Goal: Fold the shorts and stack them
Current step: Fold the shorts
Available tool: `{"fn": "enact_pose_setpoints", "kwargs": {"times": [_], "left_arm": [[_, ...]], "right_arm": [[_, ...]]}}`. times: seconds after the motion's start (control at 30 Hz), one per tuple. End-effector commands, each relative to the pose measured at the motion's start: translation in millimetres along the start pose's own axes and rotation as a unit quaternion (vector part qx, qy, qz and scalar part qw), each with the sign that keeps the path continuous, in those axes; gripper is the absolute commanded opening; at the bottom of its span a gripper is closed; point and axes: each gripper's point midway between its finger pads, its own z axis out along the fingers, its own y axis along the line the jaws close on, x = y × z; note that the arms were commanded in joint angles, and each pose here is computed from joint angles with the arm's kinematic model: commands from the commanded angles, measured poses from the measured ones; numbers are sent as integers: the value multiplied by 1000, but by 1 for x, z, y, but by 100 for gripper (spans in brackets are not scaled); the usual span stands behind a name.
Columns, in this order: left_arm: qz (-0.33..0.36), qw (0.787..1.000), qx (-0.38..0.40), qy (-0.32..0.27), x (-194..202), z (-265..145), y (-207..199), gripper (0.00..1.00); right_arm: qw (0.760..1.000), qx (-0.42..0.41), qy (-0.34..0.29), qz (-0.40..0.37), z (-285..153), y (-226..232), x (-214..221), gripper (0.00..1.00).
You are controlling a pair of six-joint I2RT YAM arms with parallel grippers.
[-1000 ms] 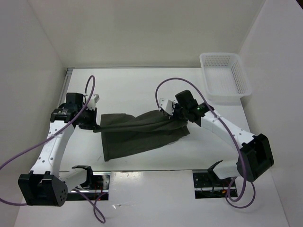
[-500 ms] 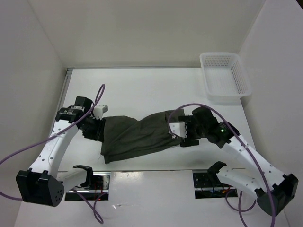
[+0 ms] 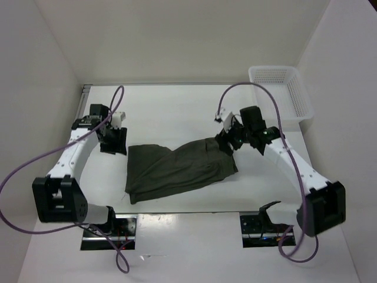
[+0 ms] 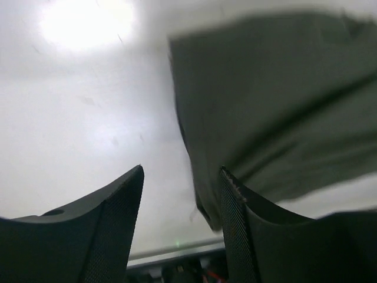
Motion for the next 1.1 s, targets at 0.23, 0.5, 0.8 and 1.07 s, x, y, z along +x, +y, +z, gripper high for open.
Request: {"fn": "enact_pose_setpoints", "kwargs": {"times": [0.23, 0.5, 0.8, 1.07], "left_arm": [[-14, 996, 83, -4, -63, 84, 0, 74], [-20, 994, 97, 43, -50, 124, -2, 74], [-33, 984, 161, 67, -48, 141, -20, 16], [-76, 992, 94, -35, -121, 129, 64, 0]], "right_arm": [[949, 73, -77, 298, 52, -91, -7, 85], [942, 36, -33, 332, 102, -80, 16, 76], [931, 39, 13, 364, 127, -81, 35, 34], [908, 145, -62, 388, 127, -162, -20, 0]]}}
